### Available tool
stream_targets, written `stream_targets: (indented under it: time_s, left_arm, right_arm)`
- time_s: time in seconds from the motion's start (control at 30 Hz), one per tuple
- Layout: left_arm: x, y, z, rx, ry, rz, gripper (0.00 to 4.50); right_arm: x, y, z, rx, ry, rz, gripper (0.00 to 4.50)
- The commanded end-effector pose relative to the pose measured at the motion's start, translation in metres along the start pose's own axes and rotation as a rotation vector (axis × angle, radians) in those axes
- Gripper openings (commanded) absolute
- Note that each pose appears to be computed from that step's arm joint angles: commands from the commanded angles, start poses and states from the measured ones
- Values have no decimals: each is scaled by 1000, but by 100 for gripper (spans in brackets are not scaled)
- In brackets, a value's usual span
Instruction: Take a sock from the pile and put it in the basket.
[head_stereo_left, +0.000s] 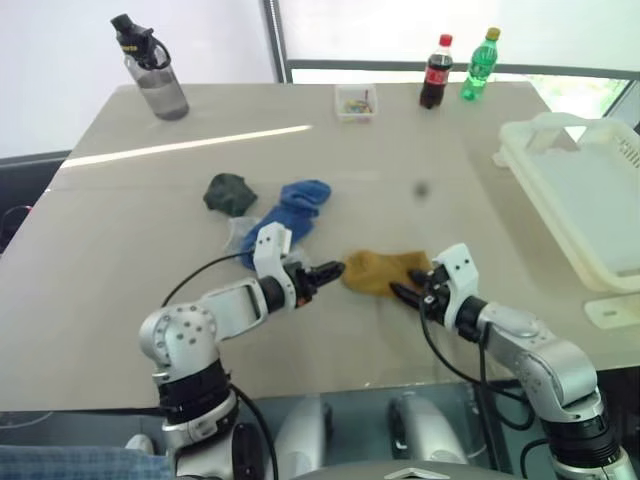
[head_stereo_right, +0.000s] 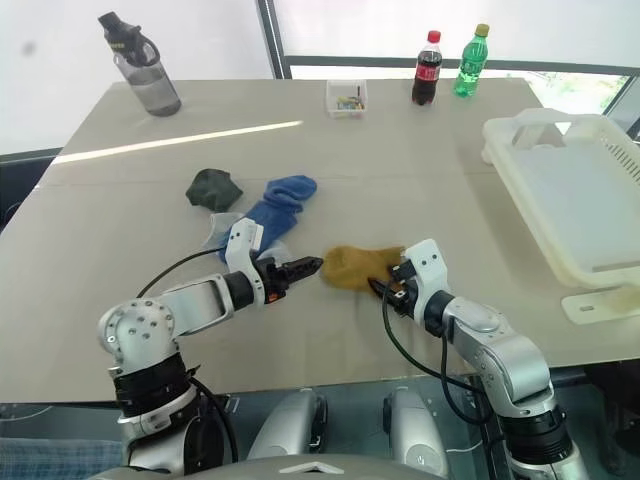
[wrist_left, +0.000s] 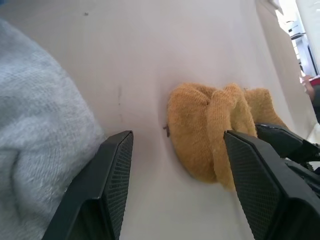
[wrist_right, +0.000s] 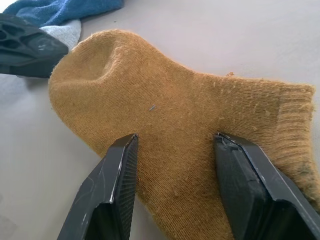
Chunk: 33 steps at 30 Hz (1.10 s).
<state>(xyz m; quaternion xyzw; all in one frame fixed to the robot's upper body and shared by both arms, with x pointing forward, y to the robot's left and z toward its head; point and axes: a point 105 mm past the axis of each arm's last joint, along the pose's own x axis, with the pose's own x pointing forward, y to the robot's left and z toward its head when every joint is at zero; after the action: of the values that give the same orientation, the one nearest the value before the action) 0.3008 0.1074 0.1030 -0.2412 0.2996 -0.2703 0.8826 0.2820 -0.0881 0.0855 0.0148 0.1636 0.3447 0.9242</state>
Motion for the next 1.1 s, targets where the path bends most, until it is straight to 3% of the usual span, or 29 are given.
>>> stream_targets:
  time_s: [0.03, 0.43, 0.67, 1.1]
  left_arm:
    - [17, 2, -16, -13, 81, -18, 305]
    - [34, -34, -27, -108, 163, -329, 305]
    - [34, -41, -18, -177, 129, -458, 305]
    - [7, -62, 3, -151, -3, -693, 305]
  right_arm:
    - [1, 5, 3, -13, -13, 16, 244]
    - [2, 15, 18, -76, -66, 47, 244]
    - [1, 18, 21, -111, -81, 68, 244]
    - [-1, 13, 16, -122, -57, 53, 244]
